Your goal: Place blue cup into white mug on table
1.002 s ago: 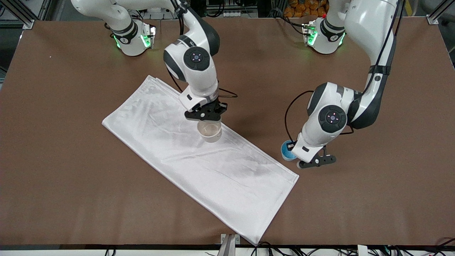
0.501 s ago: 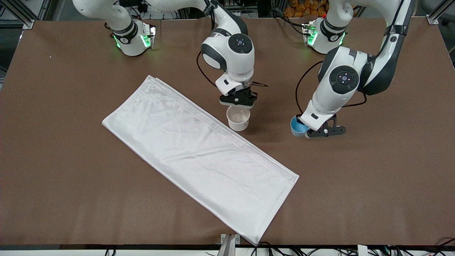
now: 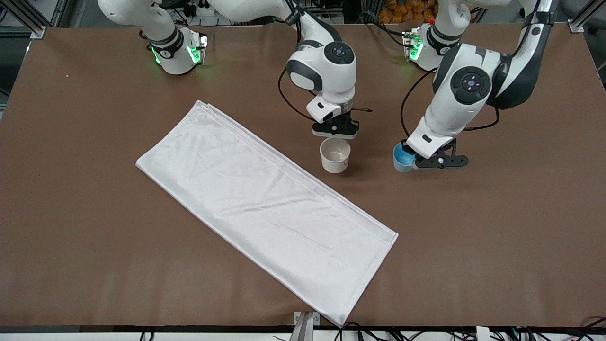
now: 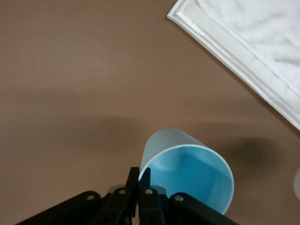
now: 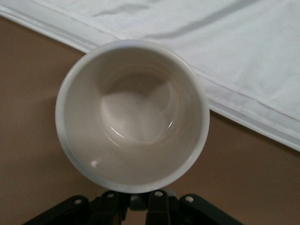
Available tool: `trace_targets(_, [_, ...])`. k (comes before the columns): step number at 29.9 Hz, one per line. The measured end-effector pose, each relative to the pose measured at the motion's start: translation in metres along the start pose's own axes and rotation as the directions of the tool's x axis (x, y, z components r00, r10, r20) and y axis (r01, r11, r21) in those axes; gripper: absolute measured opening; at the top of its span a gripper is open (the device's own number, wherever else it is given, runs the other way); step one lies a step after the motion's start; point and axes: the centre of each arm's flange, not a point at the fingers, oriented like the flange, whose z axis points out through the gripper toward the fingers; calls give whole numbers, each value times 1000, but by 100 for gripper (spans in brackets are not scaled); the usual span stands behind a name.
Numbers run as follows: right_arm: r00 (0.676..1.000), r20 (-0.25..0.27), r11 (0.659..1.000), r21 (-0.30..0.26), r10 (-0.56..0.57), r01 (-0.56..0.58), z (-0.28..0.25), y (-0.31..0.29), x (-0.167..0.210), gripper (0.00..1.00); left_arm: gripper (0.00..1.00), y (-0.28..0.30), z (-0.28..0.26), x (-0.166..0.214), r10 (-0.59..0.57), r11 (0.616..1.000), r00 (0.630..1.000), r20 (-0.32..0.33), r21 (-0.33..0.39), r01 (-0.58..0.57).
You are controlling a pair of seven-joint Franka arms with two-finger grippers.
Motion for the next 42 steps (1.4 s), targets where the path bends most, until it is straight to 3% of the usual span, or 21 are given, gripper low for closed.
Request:
trace_targets(10, [1000,-27,1000,-2,-5,5,37,-21,-11,19,4,-37,-22,-7,39,999,999,0,-25,-39])
trace_targets(33, [999,-42,1000,8,-27,28,58,-29,-23,19,4,-40,-29,-10,43,997,999,14,-68,-42])
trace_targets(42, [998,-56,999,26,-19,21,47,-33,-16,58,4,-39,-30,-10,31,995,999,18,-91,-29])
